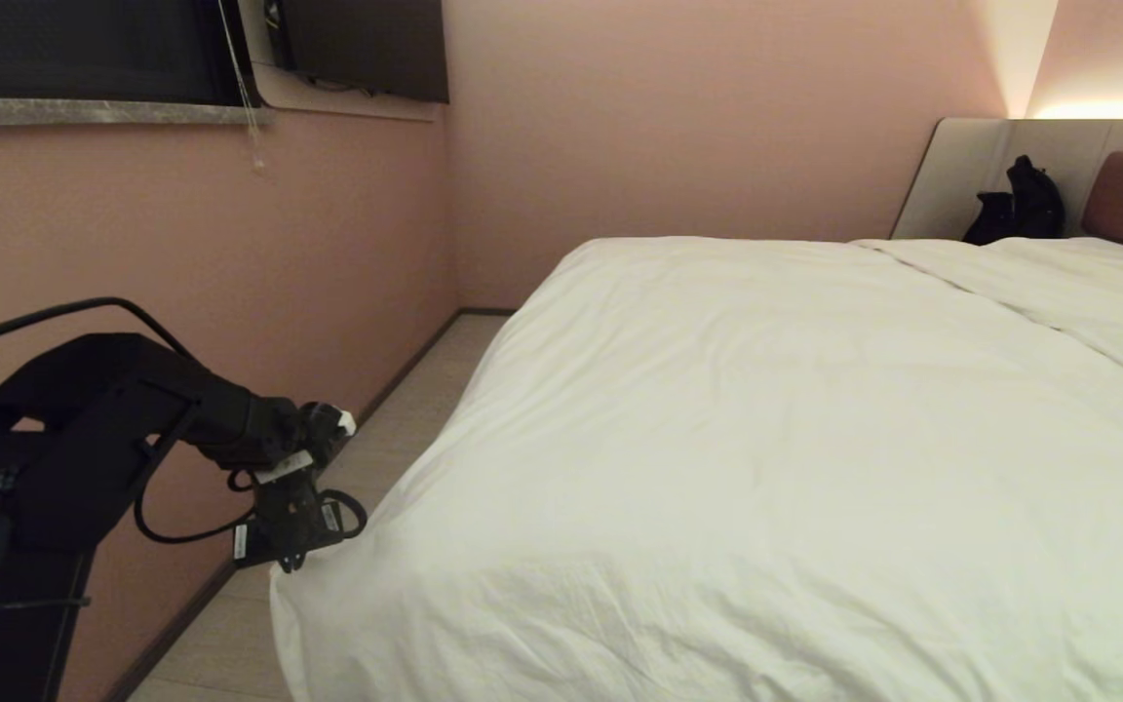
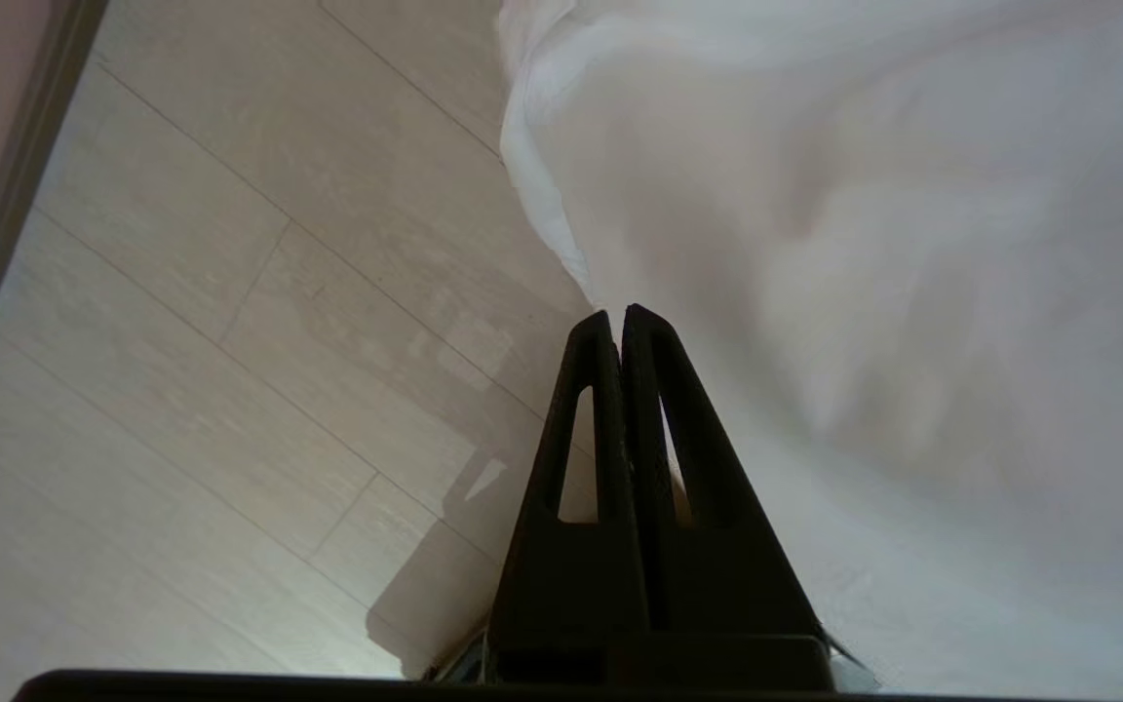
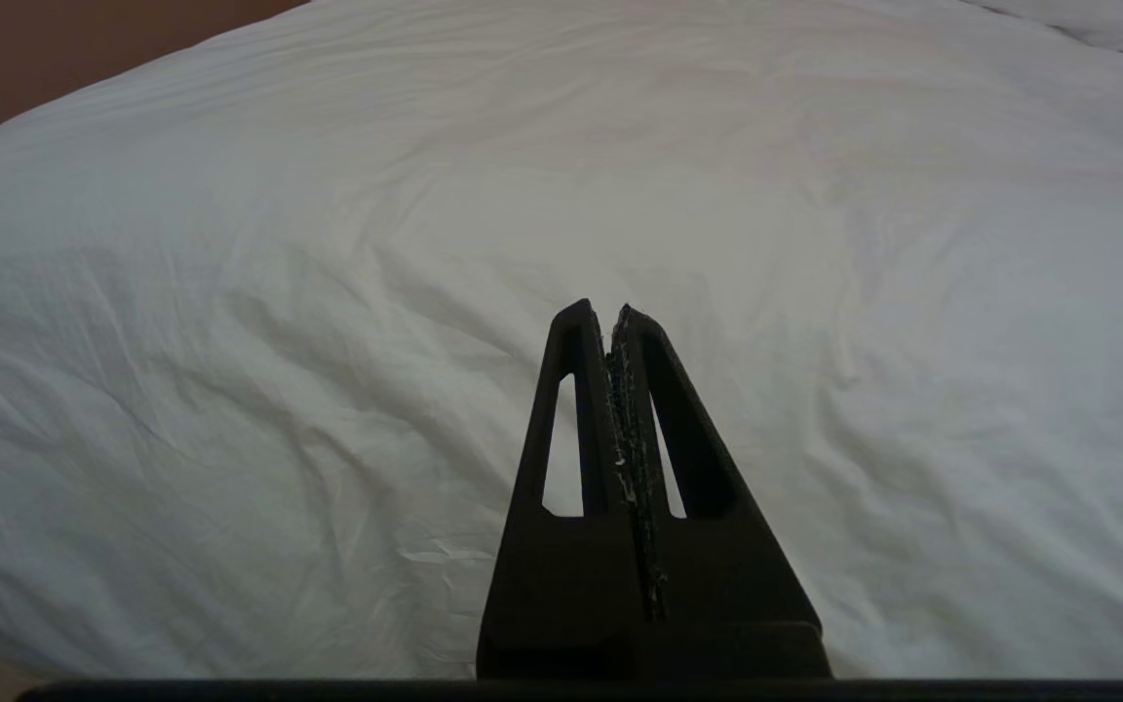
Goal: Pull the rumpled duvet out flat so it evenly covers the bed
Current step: Flatten the corners of the folded blanket
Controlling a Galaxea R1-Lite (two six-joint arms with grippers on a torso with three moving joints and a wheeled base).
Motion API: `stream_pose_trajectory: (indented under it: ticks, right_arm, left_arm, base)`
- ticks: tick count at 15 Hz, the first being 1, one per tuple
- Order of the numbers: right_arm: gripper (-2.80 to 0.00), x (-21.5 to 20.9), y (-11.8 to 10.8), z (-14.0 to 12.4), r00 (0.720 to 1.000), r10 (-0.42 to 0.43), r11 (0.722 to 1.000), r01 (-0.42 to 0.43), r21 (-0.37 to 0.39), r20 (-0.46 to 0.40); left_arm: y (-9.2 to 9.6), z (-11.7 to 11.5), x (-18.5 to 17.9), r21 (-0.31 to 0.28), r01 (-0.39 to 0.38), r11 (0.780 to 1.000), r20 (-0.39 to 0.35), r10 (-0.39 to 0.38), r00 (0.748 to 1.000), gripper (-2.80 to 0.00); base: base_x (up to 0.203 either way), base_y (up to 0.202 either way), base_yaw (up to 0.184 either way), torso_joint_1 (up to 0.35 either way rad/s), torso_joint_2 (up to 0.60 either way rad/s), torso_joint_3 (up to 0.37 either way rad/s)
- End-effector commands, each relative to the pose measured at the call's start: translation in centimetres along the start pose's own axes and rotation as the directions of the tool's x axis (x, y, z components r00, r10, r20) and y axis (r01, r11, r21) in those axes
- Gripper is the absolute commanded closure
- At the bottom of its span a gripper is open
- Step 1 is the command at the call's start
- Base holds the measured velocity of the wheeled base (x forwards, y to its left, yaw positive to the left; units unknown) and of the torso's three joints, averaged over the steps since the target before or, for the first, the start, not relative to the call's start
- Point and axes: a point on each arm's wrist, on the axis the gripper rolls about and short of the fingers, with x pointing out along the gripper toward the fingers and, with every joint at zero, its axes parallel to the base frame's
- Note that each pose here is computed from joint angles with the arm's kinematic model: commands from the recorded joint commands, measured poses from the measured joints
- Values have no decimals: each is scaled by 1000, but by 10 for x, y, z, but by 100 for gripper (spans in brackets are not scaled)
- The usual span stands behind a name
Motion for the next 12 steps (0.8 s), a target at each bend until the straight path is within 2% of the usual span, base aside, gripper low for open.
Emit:
stream_pose_trajectory:
  ticks: [1,4,9,12]
  right_arm:
    - [0,0,0,0,1000,0,1000,0,0,-1]
    - [0,0,0,0,1000,0,1000,0,0,-1]
    - [0,0,0,0,1000,0,1000,0,-1,-1]
    - [0,0,0,0,1000,0,1000,0,0,-1]
  left_arm:
    - [-5,-2,2,12,0,1000,-1,0,1000,0]
    - [-25,-7,-3,55,22,998,17,-23,1000,0]
    - [-34,-6,-12,66,45,997,44,-48,998,0]
    - [-48,-4,-11,86,62,994,64,-68,996,0]
  base:
    - [0,0,0,0,0,0]
    - [0,0,0,0,0,0]
    - [0,0,0,0,0,0]
    - [0,0,0,0,0,0]
